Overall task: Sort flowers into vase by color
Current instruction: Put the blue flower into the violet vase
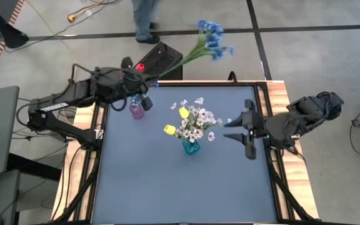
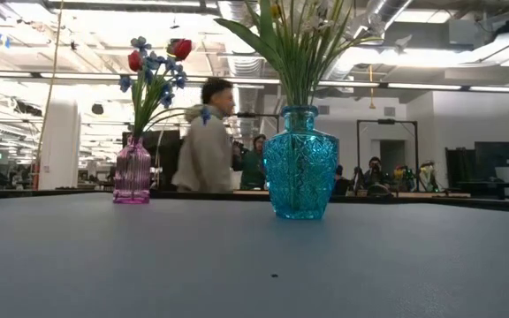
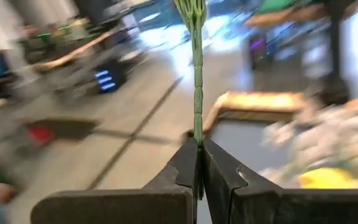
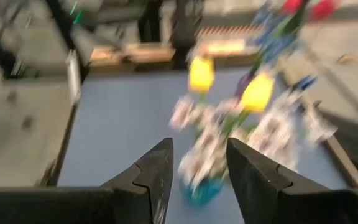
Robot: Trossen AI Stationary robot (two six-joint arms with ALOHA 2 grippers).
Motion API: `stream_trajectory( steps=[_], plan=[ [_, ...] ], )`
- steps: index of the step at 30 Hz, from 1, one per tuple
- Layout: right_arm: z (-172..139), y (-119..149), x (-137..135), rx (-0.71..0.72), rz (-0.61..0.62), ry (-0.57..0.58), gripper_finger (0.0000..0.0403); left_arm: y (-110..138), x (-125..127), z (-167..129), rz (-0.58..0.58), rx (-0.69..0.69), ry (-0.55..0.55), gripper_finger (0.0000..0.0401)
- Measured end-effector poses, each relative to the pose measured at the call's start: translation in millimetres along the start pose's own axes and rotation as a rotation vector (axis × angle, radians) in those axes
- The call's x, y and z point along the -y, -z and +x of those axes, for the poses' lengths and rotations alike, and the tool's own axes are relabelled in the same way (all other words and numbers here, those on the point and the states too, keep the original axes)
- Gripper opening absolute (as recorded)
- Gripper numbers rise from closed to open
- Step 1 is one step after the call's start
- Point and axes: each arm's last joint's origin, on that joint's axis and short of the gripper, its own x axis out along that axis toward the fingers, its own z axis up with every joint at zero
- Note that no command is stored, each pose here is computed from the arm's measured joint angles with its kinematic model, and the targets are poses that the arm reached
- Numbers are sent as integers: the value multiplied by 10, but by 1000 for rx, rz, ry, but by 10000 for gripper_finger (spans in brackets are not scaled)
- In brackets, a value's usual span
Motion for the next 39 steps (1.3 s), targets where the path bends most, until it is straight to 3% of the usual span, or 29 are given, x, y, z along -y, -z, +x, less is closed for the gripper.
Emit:
stream_trajectory(
  steps=[6,9,16,21,27,33,39],
  plan=[
    [186,-277,153,187,-7,101,175,-152,62,-26,-86,182,298,0],
    [266,-404,288,264,-4,144,177,-239,80,-55,-101,285,390,0],
    [443,-503,451,286,-21,40,196,-365,-59,-446,-92,436,372,0],
    [560,-680,418,446,-110,-59,209,-266,-46,-628,-107,493,405,0],
    [854,-879,350,650,-220,-10,212,12,210,-440,-182,570,482,0],
    [1143,-905,371,675,-222,-21,212,252,404,-273,-281,691,506,0],
    [1299,-910,405,684,-189,-51,212,424,515,-174,-344,697,517,0]
  ],
)
